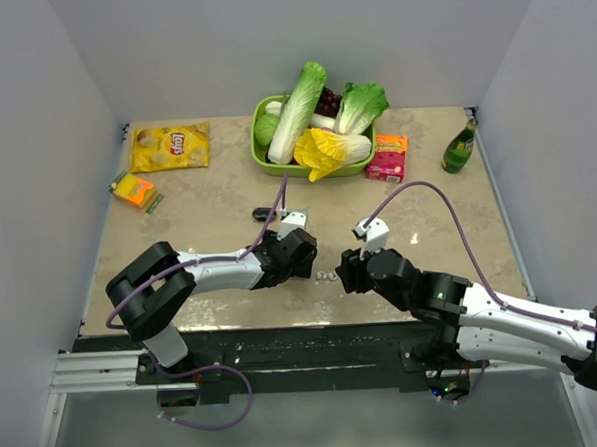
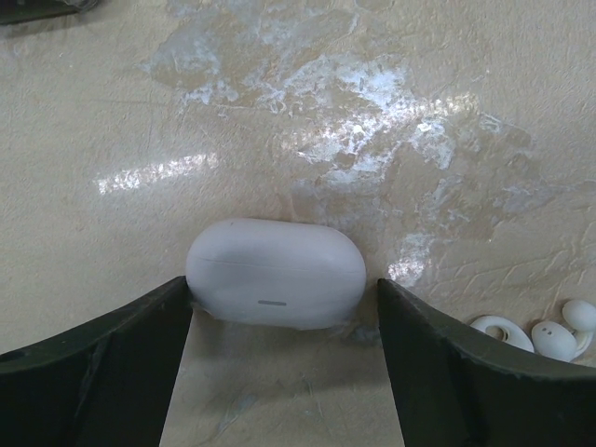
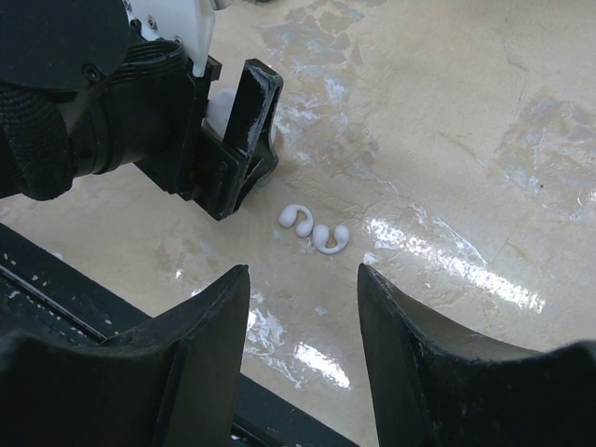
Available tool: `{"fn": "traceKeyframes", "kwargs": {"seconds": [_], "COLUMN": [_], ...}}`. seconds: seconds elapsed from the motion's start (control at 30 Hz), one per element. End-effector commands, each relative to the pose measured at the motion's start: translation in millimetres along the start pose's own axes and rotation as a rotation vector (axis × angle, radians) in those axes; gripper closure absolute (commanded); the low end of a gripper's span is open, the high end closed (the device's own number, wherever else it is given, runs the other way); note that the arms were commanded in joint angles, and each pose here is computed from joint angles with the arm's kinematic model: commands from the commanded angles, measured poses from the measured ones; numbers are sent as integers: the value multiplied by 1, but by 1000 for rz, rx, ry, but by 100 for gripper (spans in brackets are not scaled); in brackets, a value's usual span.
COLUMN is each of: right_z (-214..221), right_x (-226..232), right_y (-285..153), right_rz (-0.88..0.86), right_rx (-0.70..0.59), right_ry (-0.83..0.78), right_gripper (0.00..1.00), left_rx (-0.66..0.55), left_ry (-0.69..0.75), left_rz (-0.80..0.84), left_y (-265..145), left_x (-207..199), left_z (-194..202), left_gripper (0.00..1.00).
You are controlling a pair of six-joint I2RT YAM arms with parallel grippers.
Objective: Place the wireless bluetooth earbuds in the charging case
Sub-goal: Pick up the charging case at the center of the board.
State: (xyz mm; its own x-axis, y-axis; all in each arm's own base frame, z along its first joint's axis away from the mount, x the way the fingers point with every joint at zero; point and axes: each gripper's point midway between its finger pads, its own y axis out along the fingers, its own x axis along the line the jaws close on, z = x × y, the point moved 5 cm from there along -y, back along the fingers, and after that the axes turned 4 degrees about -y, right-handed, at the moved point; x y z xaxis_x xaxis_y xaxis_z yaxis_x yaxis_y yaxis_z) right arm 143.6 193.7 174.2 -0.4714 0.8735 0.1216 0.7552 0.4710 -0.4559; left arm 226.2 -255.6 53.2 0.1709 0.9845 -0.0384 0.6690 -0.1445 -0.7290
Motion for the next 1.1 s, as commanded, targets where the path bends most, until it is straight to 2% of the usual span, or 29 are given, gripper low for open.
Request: {"fn": "traceKeyframes", "kwargs": {"seconds": [0.0,0.17,0.33,0.63,0.73,0.77,0.83,0.87,0.93,1.0,1.07], "right_z": [-17,-17,-17,-17,-18,-18,-20,-24,-31,-46,-63], "right_x": [1,1,0,0,0,1,2,2,3,7,12], "right_y": [-2,-2,-2,-2,-3,-3,-4,-5,-8,-14,-23], "right_rz": [16,19,21,22,21,19,16,15,7,-10,-42], "right_rx": [-50,-50,-50,-48,-49,-50,-53,-59,-74,-105,-148], "right_ry": [14,16,16,17,16,19,22,26,39,56,83], "right_gripper": [47,47,47,47,47,46,46,46,47,47,46], "left_rx": [120,124,128,144,149,142,124,94,4,-105,-319], "left_ry": [130,161,184,187,177,171,160,148,131,97,34], "left_rz": [-50,-60,-41,20,39,46,46,59,86,126,245], "left_y": [2,3,4,4,4,5,3,2,-6,-24,-56], "left_x": [18,19,18,14,14,13,15,12,9,7,-4], "left_z": [30,30,29,34,36,34,32,27,8,-16,-61], "left_gripper": [16,11,11,27,41,55,70,85,100,100,100]}}
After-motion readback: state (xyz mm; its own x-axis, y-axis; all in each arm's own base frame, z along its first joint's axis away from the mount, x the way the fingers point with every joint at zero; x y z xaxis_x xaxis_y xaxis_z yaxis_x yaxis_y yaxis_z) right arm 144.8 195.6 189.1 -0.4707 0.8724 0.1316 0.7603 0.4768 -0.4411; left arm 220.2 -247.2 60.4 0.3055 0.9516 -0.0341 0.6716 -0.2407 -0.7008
